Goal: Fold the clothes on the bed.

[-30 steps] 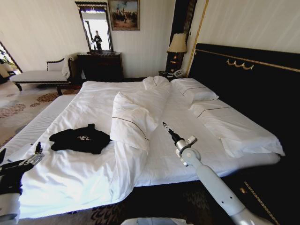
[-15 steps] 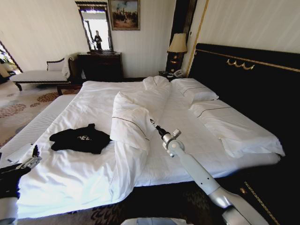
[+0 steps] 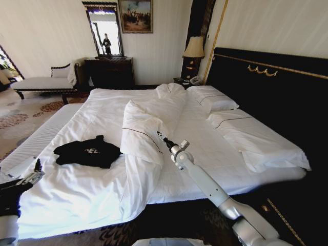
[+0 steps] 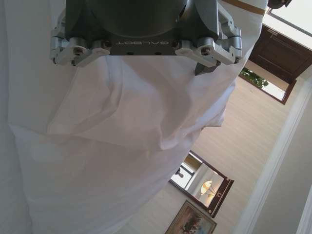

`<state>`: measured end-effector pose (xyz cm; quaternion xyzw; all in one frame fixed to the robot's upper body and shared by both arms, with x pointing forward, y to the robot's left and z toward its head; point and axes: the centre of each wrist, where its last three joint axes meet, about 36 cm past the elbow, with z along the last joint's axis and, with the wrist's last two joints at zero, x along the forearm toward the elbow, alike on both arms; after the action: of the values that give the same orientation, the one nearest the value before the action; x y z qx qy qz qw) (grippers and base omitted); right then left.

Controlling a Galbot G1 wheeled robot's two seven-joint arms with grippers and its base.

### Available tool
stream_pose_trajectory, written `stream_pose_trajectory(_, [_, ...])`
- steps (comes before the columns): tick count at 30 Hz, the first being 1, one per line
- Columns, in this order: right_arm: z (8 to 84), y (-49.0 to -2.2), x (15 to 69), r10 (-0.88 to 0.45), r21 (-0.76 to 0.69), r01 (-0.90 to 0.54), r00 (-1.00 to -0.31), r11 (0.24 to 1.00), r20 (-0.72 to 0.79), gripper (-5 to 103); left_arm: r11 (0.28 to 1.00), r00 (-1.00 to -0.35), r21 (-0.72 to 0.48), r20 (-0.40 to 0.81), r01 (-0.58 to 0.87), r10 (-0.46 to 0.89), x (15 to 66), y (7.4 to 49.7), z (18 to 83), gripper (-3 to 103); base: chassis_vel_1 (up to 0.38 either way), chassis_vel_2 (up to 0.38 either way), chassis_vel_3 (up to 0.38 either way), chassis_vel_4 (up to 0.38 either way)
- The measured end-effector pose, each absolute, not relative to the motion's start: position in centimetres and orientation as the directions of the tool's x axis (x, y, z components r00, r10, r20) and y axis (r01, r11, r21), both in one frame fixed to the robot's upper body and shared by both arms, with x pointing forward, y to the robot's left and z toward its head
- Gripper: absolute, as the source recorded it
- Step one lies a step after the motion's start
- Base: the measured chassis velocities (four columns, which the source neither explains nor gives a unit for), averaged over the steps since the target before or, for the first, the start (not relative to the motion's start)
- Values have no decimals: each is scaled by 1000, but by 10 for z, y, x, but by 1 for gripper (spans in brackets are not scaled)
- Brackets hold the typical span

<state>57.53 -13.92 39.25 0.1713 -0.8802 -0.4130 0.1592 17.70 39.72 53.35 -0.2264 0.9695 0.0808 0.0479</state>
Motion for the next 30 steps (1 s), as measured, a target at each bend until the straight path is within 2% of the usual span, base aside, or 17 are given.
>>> stream_pose_trajectory(2, [392, -138, 577, -434, 781, -171, -890, 600, 138, 101, 884, -893, 134, -129, -447, -432, 177, 397, 533, 100, 0, 0, 0, 0])
stream_pose_trajectory(6, [390, -138, 579, -435, 779, -181, -891, 601, 129, 80, 883, -892, 133, -128, -450, -434, 177, 398, 533, 100, 0, 0, 0, 0])
stream_pose_trajectory(8, [390, -138, 579, -434, 778, -182, -892, 601, 126, 80, 883, -891, 133, -128, -450, -435, 177, 398, 532, 100, 0, 0, 0, 0])
stream_pose_trajectory(12, [389, -139, 578, -422, 770, -188, -899, 610, 115, 59, 883, -891, 128, -127, -451, -437, 177, 397, 531, 100, 0, 0, 0, 0])
stream_pose_trajectory(15, [389, -140, 578, -415, 767, -188, -903, 614, 111, 54, 884, -891, 125, -126, -450, -436, 178, 396, 530, 100, 0, 0, 0, 0])
stream_pose_trajectory(18, [389, -143, 579, -400, 767, -184, -911, 615, 102, 37, 884, -891, 125, -124, -450, -436, 178, 395, 528, 100, 0, 0, 0, 0])
stream_pose_trajectory(21, [389, -144, 579, -387, 768, -181, -917, 615, 94, 32, 884, -891, 124, -124, -450, -436, 178, 396, 528, 100, 0, 0, 0, 0])
stream_pose_trajectory(24, [390, -144, 576, -373, 767, -184, -925, 614, 77, 15, 885, -891, 123, -124, -450, -436, 179, 396, 527, 100, 0, 0, 0, 0])
stream_pose_trajectory(26, [391, -144, 574, -367, 767, -184, -927, 614, 72, 15, 885, -892, 122, -124, -449, -435, 179, 396, 527, 100, 0, 0, 0, 0])
stream_pose_trajectory(28, [393, -145, 570, -355, 771, -179, -933, 611, 64, 5, 886, -892, 120, -125, -448, -434, 180, 395, 527, 100, 0, 0, 0, 0])
stream_pose_trajectory(30, [394, -148, 566, -344, 771, -176, -937, 612, 58, 1, 888, -893, 117, -124, -446, -432, 181, 394, 526, 100, 0, 0, 0, 0])
